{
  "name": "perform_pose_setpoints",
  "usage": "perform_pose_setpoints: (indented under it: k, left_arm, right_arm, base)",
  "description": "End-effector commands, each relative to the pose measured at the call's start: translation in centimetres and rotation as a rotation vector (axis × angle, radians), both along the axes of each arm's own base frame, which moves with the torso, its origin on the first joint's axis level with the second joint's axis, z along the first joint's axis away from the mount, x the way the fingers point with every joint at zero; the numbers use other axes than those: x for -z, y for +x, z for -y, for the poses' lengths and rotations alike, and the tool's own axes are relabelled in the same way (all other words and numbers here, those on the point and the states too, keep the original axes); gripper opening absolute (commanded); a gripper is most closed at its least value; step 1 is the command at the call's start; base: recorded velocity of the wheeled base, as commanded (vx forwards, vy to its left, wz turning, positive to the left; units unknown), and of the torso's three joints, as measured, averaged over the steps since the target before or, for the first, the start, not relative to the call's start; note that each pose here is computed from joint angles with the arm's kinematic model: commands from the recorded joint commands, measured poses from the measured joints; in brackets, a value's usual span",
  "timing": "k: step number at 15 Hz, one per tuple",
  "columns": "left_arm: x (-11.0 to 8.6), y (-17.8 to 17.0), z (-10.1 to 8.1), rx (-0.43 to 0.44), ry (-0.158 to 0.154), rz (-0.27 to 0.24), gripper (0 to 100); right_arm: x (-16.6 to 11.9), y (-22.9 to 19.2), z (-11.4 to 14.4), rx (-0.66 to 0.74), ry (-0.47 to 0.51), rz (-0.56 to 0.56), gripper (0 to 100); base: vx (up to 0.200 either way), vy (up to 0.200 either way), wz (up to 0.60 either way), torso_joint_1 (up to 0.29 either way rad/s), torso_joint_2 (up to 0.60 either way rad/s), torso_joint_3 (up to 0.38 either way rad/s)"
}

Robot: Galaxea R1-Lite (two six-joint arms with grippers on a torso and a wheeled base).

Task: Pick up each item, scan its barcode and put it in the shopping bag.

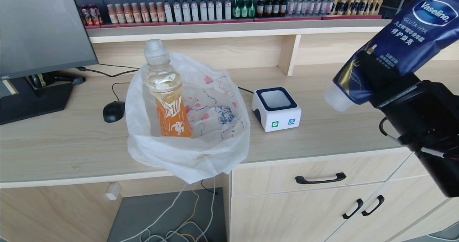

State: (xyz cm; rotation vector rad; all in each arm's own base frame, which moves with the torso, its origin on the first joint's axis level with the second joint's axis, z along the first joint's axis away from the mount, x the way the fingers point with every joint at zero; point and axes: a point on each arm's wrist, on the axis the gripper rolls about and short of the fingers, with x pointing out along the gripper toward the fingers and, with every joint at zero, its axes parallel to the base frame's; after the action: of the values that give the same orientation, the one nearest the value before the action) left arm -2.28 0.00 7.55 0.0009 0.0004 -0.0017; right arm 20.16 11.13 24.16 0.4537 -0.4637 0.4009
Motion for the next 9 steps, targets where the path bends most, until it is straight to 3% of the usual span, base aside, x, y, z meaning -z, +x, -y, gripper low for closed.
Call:
perform_pose_setpoints:
  k: [1,4,9]
  left_arm:
    - [0.0,0.0,0.0,0.0,-0.001,0.0,100]
    - [0.0,0.0,0.0,0.0,-0.001,0.0,100]
    - [0.0,0.0,0.0,0.0,-0.002,0.0,100]
  right_arm:
    - [0.4,-0.1,0.1,0.023,-0.065,0.006,0]
    - [1.3,-0.5,0.0,-0.009,-0.325,0.094,0]
    - [2.5,1.0,-0.9,0.007,-0.393,0.07,0]
  base:
    - [0.0,0.0,0.0,0.0,0.0,0.0]
    - [0.0,0.0,0.0,0.0,0.0,0.0]
    - [0.0,0.0,0.0,0.0,0.0,0.0]
